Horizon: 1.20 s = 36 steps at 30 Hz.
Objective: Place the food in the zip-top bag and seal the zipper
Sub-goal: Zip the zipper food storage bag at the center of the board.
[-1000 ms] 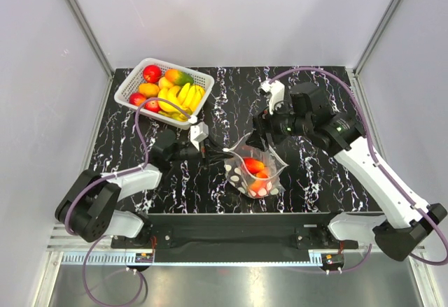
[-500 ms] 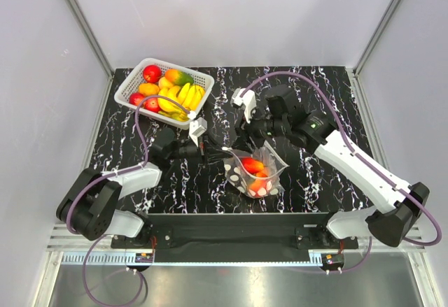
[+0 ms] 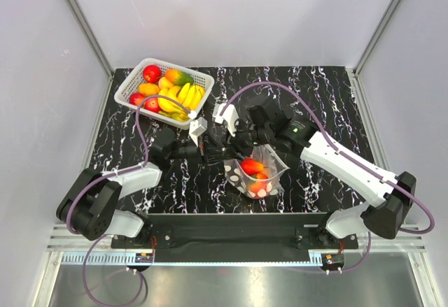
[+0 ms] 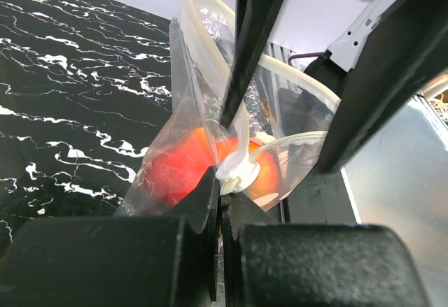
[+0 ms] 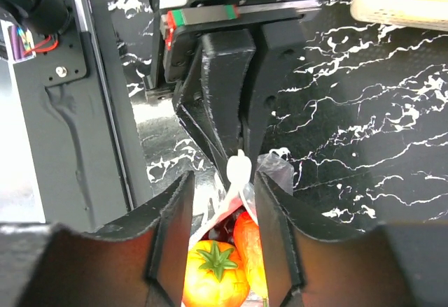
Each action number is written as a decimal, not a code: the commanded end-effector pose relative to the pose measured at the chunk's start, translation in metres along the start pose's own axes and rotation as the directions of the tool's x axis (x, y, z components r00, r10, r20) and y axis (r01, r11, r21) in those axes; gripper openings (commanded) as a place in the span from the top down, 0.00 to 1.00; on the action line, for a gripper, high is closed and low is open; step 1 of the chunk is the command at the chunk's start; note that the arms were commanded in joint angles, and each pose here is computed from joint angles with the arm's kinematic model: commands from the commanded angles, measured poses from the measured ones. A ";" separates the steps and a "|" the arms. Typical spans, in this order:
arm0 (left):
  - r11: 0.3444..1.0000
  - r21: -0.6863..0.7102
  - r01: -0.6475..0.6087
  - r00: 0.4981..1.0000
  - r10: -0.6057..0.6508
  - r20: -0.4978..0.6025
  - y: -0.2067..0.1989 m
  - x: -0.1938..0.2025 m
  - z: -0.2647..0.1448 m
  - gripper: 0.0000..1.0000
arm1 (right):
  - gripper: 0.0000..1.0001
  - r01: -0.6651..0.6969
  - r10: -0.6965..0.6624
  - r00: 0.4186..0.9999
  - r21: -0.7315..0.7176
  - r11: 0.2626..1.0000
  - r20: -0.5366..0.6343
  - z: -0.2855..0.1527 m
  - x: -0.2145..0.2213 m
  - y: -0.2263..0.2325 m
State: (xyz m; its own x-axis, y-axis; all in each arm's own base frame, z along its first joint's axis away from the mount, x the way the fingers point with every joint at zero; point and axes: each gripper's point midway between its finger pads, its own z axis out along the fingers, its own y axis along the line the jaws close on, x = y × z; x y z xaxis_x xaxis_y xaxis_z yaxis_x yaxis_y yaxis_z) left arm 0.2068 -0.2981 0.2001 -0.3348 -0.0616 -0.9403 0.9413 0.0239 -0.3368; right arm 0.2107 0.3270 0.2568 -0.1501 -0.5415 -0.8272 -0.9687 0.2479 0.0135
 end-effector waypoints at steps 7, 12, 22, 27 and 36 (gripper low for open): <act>0.994 0.057 -0.093 0.994 0.090 0.054 -0.007 -0.027 0.004 1.00 | 0.56 0.060 -0.060 0.998 0.039 0.997 -0.016 0.011 -0.004 0.000; 0.994 0.055 -0.092 0.994 0.088 0.057 -0.007 -0.028 0.004 1.00 | 0.72 0.059 -0.057 0.997 0.048 0.997 -0.055 0.017 0.002 -0.003; 0.997 0.010 -0.071 0.995 0.070 0.076 0.002 -0.031 -0.001 1.00 | 0.96 0.041 -0.037 0.998 0.082 0.996 -0.048 0.011 0.002 -0.004; 0.999 -0.020 -0.051 0.994 0.052 0.097 0.009 -0.033 -0.006 1.00 | 1.00 0.014 -0.005 0.995 0.097 0.995 -0.101 0.006 0.013 -0.004; 0.993 -0.119 0.013 0.991 0.003 0.131 0.033 -0.033 -0.018 1.00 | 1.00 -0.038 0.057 0.992 0.165 0.986 -0.116 -0.009 0.029 -0.005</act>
State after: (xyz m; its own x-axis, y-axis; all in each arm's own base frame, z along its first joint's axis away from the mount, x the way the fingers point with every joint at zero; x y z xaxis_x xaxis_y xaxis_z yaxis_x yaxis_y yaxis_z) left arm 0.2231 -0.2857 0.2047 -0.3931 -0.1028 -0.9137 0.9149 0.0562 -0.3999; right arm 0.2233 0.3260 0.2377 -0.1716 -0.5995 -0.7818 -0.9361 0.3465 -0.0602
